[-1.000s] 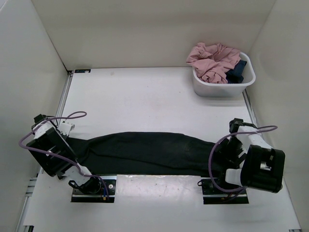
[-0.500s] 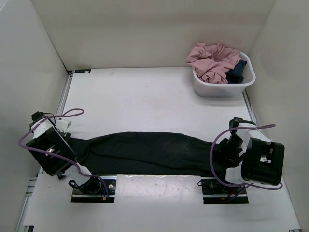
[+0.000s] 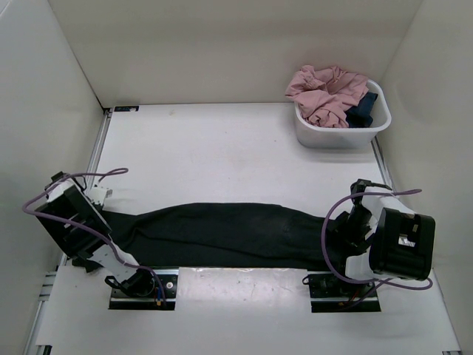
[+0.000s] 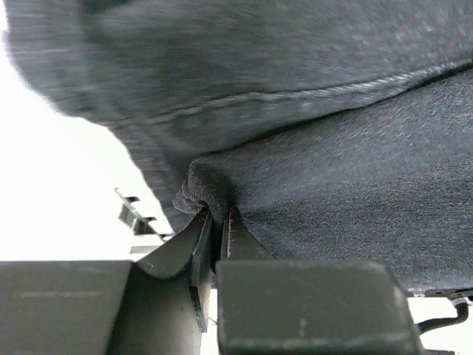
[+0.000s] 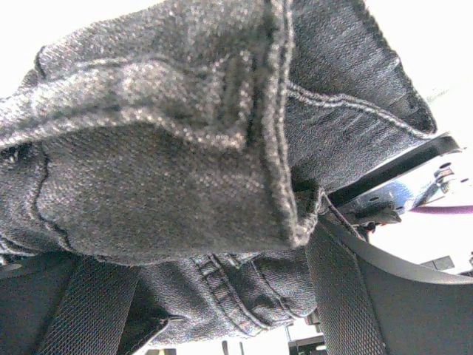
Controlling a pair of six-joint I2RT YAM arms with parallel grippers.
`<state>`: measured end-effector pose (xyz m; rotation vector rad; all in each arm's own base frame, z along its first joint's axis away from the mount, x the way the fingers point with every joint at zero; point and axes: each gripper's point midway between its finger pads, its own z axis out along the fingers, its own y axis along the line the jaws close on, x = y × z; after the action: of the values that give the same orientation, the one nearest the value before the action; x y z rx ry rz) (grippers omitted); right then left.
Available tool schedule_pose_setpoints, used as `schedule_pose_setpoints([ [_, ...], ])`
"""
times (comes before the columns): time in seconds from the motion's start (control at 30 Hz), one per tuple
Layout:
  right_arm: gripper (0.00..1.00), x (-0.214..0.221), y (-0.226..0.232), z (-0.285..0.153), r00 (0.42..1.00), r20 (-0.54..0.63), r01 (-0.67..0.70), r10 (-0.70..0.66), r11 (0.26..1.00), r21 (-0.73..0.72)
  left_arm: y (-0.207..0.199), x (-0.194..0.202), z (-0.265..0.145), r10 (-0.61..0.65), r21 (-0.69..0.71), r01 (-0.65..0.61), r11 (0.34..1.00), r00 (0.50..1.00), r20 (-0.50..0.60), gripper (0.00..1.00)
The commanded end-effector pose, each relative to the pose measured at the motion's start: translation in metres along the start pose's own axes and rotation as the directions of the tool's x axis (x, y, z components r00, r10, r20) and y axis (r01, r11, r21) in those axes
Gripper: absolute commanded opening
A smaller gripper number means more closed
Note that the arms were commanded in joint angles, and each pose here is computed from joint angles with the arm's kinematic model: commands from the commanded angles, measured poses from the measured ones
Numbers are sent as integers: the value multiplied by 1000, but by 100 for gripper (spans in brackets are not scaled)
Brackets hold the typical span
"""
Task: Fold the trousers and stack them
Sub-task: Fold the trousers
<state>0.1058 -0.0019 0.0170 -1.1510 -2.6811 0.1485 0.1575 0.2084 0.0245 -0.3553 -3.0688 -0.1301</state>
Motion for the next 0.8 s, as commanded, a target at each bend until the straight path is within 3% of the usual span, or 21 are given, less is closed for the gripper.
schedule_pose_setpoints([
  [0.0,87,-17,6,17,997,70,-22,21,1000,6,24,-15,-28,-26,-92,32,995,997,69,14],
  [0.3,87,-18,4,20,997,69,-22,20,1000,21,42,-56,-65,-11,-186,55,981,973,229,14],
  [0.4,89,-19,-2,20,997,78,-23,18,998,53,48,-54,-49,-24,-201,59,978,985,174,16],
  [0.57,92,-29,0,5,989,146,-8,0,999,54,43,-50,-21,-38,-152,55,987,993,114,54],
  [0.63,92,-36,8,-5,980,199,16,-22,999,33,36,-53,-17,-34,-123,51,991,991,133,60],
  [0.77,92,-39,18,-4,980,199,26,-30,999,22,9,-47,3,14,-60,-9,998,997,80,76],
])
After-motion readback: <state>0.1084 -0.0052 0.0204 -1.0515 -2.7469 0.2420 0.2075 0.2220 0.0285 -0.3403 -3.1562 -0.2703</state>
